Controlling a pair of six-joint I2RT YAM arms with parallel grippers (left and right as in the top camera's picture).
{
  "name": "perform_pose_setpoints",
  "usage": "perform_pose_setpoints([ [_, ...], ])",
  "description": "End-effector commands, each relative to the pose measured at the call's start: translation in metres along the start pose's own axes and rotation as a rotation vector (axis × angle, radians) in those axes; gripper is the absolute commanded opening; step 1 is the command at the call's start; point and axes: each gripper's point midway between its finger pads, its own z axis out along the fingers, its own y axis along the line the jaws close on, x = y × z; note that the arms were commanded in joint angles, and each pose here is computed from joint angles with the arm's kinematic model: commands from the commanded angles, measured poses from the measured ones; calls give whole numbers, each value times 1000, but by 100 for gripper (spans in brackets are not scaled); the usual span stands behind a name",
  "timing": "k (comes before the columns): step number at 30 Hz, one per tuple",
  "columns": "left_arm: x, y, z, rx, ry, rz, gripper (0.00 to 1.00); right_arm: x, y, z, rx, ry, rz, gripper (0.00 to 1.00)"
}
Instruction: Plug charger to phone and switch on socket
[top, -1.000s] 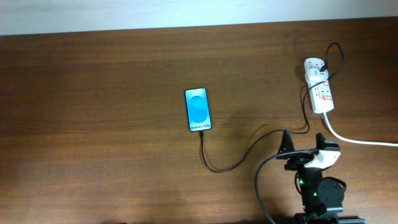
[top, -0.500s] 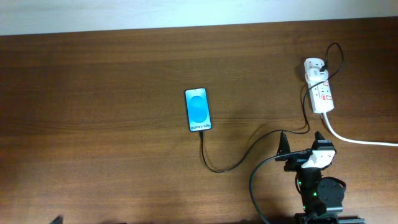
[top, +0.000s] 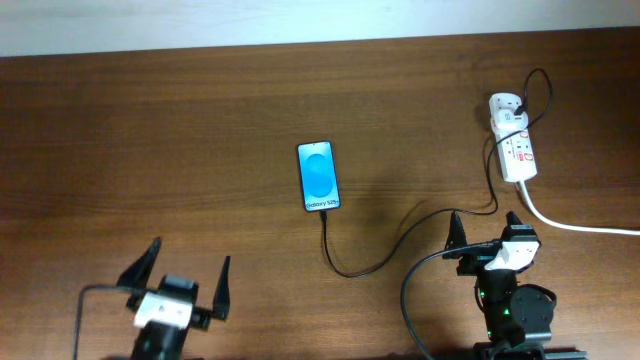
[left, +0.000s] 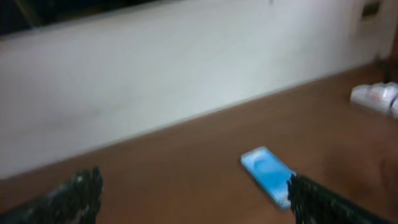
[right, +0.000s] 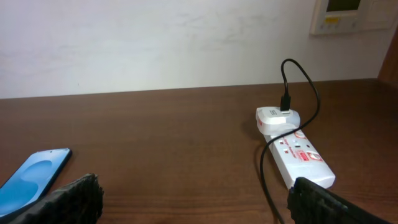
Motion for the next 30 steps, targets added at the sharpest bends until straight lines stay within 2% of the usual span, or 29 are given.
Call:
perform_pose_setpoints([
  [1,32,14,22,-81,2,40,99,3,-1,0,2,7,-8,98],
  [6,71,17,46,-113,-27,50,99,3,-1,0,2,7,-8,98],
  [13,116,25,53,-185,57,34,99,3,-1,0,2,7,-8,98],
  [30,123,37,49,-247,91,35,99,3,-1,0,2,7,-8,98],
])
